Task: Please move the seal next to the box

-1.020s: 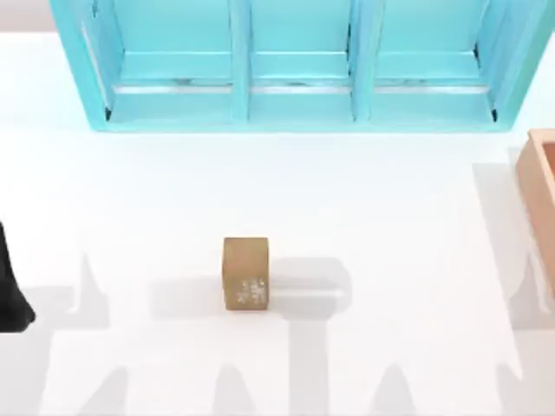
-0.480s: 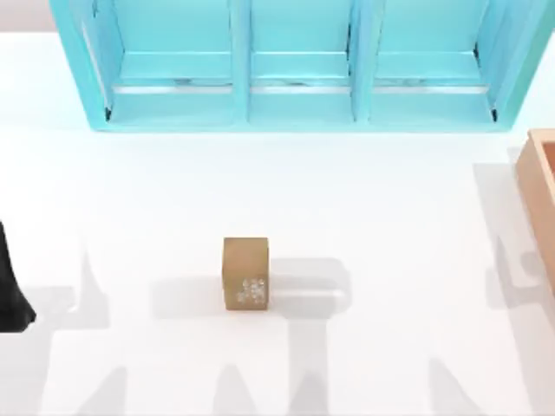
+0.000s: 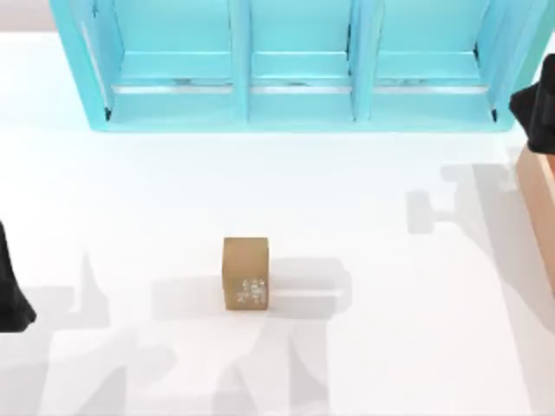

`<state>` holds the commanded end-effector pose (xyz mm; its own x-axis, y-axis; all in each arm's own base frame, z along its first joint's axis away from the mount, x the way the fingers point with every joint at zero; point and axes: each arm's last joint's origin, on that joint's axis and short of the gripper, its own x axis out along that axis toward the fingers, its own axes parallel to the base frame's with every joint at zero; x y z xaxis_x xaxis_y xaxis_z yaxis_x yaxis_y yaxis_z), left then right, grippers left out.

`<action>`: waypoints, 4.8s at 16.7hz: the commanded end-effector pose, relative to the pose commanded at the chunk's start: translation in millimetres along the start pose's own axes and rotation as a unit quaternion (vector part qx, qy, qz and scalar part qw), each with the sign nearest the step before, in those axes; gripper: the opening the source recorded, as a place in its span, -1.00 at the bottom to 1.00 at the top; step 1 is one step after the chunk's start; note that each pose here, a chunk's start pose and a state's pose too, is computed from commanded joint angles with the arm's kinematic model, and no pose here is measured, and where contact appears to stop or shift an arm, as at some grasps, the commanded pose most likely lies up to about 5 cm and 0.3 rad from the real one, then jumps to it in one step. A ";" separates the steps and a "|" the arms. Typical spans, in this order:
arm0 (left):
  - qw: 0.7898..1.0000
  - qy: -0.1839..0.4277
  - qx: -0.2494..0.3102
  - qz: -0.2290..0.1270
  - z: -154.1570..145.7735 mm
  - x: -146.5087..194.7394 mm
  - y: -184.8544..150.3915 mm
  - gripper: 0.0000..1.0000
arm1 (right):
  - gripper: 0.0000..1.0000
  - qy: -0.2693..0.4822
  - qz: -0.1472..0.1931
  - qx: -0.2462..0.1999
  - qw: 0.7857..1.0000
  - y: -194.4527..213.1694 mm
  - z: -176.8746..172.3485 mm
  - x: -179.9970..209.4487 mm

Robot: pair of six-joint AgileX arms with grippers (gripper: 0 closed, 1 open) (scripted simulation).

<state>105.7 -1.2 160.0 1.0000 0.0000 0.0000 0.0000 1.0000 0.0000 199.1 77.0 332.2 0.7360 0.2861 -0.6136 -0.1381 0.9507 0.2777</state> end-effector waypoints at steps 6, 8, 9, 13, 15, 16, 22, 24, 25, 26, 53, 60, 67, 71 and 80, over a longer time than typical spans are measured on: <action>1.000 0.000 0.000 0.000 0.0 0.0 0.0 1.00 | 1.00 0.201 -0.022 0.027 0.979 97.5 55.3 84.9; 1.000 0.000 0.000 0.000 0.0 0.0 0.0 1.00 | 1.00 0.257 -0.042 0.028 0.965 131.5 53.5 118.9; 1.000 0.000 0.000 0.000 0.0 0.0 0.0 1.00 | 1.00 0.281 -0.053 0.028 0.958 147.4 48.9 135.1; 1.000 0.000 0.000 0.000 0.0 0.0 0.0 1.00 | 1.00 0.358 -0.102 0.022 0.928 198.5 14.7 189.4; 1.000 0.000 0.000 0.000 0.0 0.0 0.0 1.00 | 1.00 0.383 -0.125 0.017 0.915 215.1 -5.4 208.1; 1.000 0.000 0.000 0.000 0.0 0.0 0.0 1.00 | 1.00 0.393 -0.136 0.015 0.909 221.3 -14.6 215.2; 1.000 0.000 0.000 0.000 0.0 0.0 0.0 1.00 | 1.00 0.411 -0.157 0.011 0.898 232.0 -33.7 227.9; 1.000 0.000 0.000 0.000 0.0 0.0 0.0 1.00 | 1.00 0.411 -0.157 0.011 0.898 232.0 -33.7 227.9; 1.000 0.000 0.000 0.000 0.0 0.0 0.0 1.00 | 1.00 0.411 -0.158 0.013 0.898 230.2 -32.9 229.6; 1.000 0.000 0.000 0.000 0.0 0.0 0.0 1.00 | 1.00 0.411 -0.158 0.012 0.898 230.3 -33.2 229.9; 1.000 0.000 0.000 0.000 0.0 0.0 0.0 1.00 | -0.51 0.411 -0.157 0.011 0.898 204.7 -107.7 289.3; 1.000 0.000 0.000 0.000 0.0 0.0 0.0 1.00 | -1.00 0.411 -0.157 0.011 0.898 204.7 -107.7 289.3; 1.000 0.000 0.000 0.000 0.0 0.0 0.0 1.00 | -1.00 0.410 -0.160 0.015 0.898 204.2 -103.9 288.7; 1.000 0.000 0.000 0.000 0.0 0.0 0.0 1.00 | -1.00 0.411 -0.159 0.013 0.897 211.3 -88.9 276.2; 1.000 0.000 0.000 0.000 0.0 0.0 0.0 1.00 | -1.00 0.411 -0.159 0.014 0.897 216.5 -71.2 261.0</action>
<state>105.7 -1.2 160.0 1.0000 0.0000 0.0000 0.0000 1.0000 0.0000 314.1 366.1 179.5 -0.0049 0.0027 -1.0000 0.0176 0.9998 0.0026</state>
